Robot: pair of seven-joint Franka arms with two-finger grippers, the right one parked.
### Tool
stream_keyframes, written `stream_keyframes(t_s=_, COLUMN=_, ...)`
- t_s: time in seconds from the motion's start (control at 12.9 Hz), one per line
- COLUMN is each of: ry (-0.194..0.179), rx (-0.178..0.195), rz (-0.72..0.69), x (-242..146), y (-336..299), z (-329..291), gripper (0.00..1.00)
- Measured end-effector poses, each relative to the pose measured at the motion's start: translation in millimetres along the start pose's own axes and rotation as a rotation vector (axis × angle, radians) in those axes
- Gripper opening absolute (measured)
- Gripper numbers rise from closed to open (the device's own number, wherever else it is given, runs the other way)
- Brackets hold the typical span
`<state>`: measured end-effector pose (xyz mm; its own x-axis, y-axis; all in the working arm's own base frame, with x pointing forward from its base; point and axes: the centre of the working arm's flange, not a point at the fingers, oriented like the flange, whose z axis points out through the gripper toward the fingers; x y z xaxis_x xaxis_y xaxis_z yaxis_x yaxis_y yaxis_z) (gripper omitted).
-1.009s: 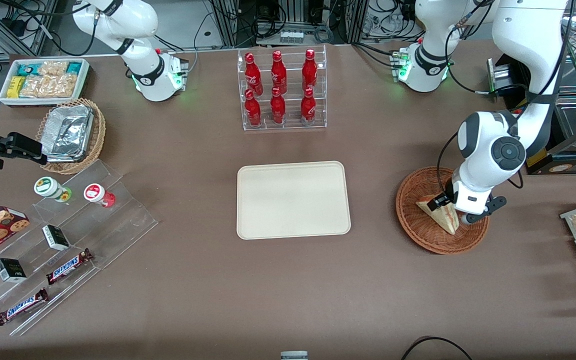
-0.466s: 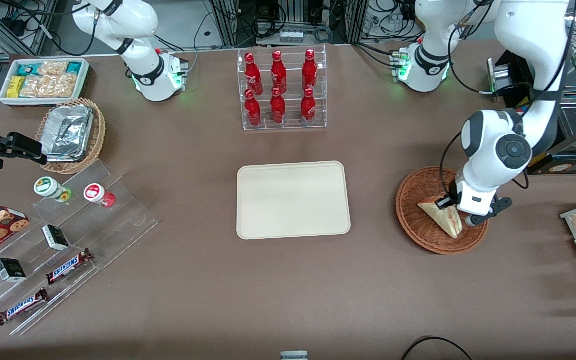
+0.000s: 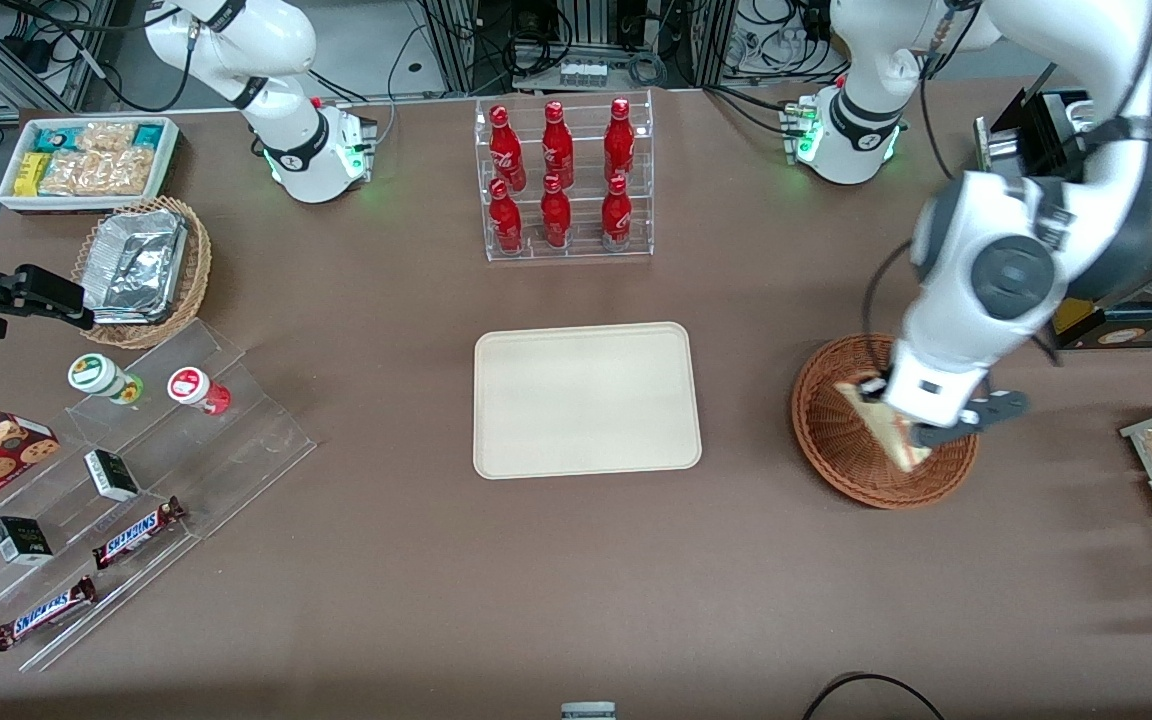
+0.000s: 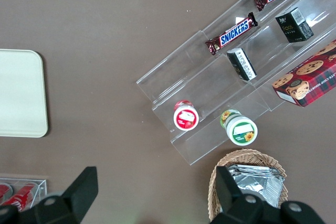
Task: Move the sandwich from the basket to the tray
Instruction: 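Lift the sandwich and carry it with the left gripper over the cream tray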
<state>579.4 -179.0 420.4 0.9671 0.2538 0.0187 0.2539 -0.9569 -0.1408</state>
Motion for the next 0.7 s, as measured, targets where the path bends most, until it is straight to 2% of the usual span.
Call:
stream_keyframes(t_s=0.39, ry=0.036, rx=-0.056, rz=0.117, x=-79, y=129, z=-30, gripper=0.15)
stream_keyframes(t_s=0.7, ry=0.029, rx=-0.054, rz=0.189, x=-126, y=220, z=-7, gripper=0.15)
